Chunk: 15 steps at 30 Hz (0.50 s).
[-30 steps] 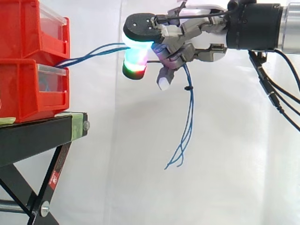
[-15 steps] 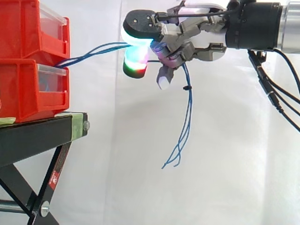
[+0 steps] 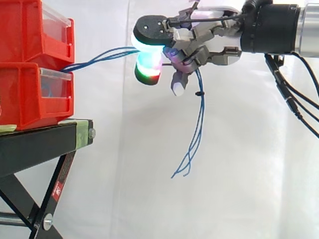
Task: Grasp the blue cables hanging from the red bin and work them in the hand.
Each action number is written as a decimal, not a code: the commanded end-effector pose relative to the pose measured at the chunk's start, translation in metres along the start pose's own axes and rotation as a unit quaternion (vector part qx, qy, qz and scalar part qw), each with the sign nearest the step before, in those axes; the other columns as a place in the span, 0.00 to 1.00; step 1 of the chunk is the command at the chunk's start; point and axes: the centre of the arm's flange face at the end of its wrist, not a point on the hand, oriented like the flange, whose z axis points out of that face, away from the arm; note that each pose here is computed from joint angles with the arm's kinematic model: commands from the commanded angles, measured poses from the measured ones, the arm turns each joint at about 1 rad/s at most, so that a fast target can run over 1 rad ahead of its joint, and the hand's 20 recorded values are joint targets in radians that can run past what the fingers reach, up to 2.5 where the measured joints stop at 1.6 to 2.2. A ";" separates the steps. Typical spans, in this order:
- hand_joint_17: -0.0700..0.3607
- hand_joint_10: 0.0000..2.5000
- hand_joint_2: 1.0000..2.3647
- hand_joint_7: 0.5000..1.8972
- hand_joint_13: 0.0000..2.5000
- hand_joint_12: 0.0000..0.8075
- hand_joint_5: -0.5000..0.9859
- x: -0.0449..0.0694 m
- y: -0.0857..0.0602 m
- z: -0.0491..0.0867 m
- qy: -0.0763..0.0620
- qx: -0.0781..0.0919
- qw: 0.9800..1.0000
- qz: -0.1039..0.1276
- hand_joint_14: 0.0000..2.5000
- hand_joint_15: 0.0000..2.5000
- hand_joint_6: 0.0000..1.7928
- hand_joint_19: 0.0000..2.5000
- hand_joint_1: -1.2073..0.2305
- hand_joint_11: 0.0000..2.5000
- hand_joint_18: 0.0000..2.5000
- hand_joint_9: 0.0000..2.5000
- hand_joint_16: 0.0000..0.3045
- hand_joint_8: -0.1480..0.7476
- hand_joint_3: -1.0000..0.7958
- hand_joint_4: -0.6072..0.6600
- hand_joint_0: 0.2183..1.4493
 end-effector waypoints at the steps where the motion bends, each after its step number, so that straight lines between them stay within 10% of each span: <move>1: 0.42 1.00 0.00 0.53 0.44 0.58 0.65 0.000 -0.001 0.000 0.001 0.001 1.000 -0.001 1.00 0.65 0.33 0.23 0.37 1.00 0.51 0.36 0.16 0.58 0.00 0.62 0.48; 9: 0.43 1.00 0.02 0.67 0.44 0.60 0.69 0.000 -0.001 0.000 0.001 0.002 1.000 -0.001 1.00 0.67 0.00 0.25 0.42 1.00 0.50 0.36 0.17 0.60 0.33 0.66 0.52; 15: 0.49 1.00 0.01 0.61 0.46 0.62 0.67 -0.001 -0.001 0.000 0.000 0.001 1.000 -0.001 1.00 0.65 0.00 0.15 0.43 1.00 0.52 0.37 0.20 0.61 0.46 0.69 0.54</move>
